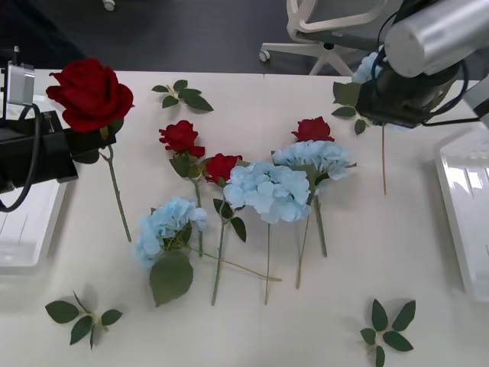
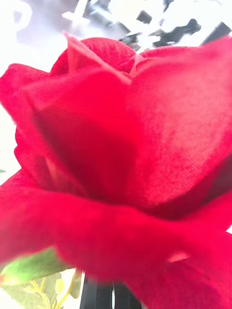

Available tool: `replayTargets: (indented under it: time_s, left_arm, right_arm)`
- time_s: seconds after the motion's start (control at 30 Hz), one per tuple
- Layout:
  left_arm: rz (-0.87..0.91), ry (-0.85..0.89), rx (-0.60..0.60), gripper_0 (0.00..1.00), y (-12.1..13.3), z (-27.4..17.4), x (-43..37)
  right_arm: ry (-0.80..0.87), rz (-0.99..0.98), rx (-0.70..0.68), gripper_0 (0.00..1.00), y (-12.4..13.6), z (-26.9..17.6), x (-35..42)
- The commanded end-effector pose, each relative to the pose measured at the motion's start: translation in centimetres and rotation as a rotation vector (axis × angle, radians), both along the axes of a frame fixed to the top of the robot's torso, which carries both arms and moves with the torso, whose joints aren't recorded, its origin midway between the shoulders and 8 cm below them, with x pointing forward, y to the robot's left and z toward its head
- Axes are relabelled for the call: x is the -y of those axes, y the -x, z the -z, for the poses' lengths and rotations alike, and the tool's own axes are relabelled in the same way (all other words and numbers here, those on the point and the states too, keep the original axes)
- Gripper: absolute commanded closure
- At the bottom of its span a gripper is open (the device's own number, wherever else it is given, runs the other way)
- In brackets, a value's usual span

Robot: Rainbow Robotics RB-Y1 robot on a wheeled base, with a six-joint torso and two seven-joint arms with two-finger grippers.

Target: Put the red flowers into the right box and the blue flowers into the left box

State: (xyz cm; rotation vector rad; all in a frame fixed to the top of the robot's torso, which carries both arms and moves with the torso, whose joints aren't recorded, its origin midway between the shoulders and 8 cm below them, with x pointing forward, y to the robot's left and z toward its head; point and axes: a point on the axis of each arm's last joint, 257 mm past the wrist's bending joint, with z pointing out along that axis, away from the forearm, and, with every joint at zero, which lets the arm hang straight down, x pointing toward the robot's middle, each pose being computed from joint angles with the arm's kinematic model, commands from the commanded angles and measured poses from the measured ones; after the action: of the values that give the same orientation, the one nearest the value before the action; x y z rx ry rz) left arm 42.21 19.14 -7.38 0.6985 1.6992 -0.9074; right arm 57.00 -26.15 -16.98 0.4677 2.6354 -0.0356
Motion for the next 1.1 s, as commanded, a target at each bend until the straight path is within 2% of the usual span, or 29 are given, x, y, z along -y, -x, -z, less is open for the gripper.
replayTargets:
  time_s: [0.03,0.23,0.33,0.43,0.57,0.73,1.1]
  left_arm:
    - [0.082,0.005,0.094,1.00,2.1,-1.0,-0.1]
    - [0.200,0.027,0.192,1.00,5.3,-2.7,-0.1]
    - [0.285,0.113,0.212,1.00,7.4,-4.0,-0.2]
    - [0.357,0.181,0.224,1.00,9.1,-4.9,-0.7]
    - [0.434,0.188,0.236,1.00,10.5,-5.0,-0.9]
    - [0.487,0.192,0.263,1.00,10.7,-6.0,-0.2]
    - [0.581,0.205,0.303,1.00,10.2,-7.3,3.8]
  right_arm:
    - [0.003,-0.085,0.056,1.00,1.1,-6.6,0.3]
    - [0.071,-0.225,0.022,1.00,4.8,-10.0,0.0]
    - [0.106,-0.326,0.039,1.00,6.2,-11.1,-0.5]
    - [0.136,-0.418,0.055,1.00,7.5,-10.7,-0.4]
    - [0.147,-0.485,0.066,1.00,9.6,-9.1,1.1]
    - [0.119,-0.516,0.121,1.00,11.5,-5.7,3.1]
    - [0.009,-0.474,0.170,1.00,12.3,-0.1,3.9]
